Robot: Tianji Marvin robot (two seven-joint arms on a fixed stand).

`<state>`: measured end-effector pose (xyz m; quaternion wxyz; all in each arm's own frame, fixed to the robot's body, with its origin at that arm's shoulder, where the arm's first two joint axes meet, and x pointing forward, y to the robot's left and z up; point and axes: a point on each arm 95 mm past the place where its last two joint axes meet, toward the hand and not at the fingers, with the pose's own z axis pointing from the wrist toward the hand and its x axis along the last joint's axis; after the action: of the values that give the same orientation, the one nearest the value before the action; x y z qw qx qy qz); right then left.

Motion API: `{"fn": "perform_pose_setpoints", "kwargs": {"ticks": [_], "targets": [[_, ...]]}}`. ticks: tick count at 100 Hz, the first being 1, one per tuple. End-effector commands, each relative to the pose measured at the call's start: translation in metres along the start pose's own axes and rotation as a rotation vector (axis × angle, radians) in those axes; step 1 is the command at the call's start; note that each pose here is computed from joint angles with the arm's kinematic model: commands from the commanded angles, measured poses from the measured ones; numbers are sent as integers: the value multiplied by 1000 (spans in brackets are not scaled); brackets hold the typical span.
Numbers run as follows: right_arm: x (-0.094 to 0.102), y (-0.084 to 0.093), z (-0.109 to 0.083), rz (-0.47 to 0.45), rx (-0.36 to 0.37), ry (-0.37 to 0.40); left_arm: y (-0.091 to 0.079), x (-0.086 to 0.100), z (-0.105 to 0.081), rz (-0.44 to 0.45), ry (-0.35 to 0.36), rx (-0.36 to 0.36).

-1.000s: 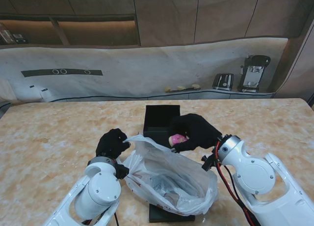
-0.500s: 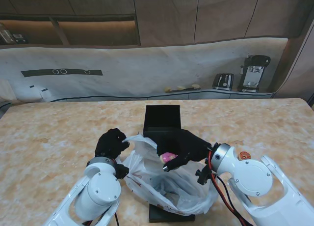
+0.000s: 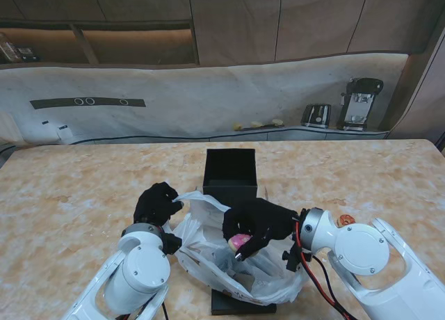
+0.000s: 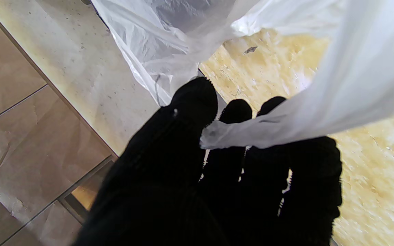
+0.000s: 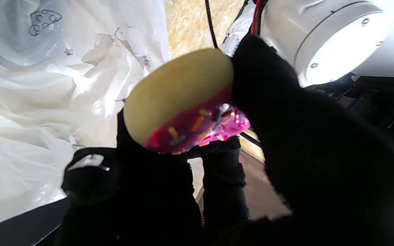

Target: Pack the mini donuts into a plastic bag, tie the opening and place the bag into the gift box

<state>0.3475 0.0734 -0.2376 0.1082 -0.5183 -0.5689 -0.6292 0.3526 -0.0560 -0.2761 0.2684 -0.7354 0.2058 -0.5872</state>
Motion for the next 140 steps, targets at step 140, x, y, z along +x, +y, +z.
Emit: {"fn": "perform_pose_setpoints", "kwargs": {"ticks": [140], "targets": [[-40, -1, 25, -492, 69, -4, -1, -1, -15, -48, 8, -45]]}}
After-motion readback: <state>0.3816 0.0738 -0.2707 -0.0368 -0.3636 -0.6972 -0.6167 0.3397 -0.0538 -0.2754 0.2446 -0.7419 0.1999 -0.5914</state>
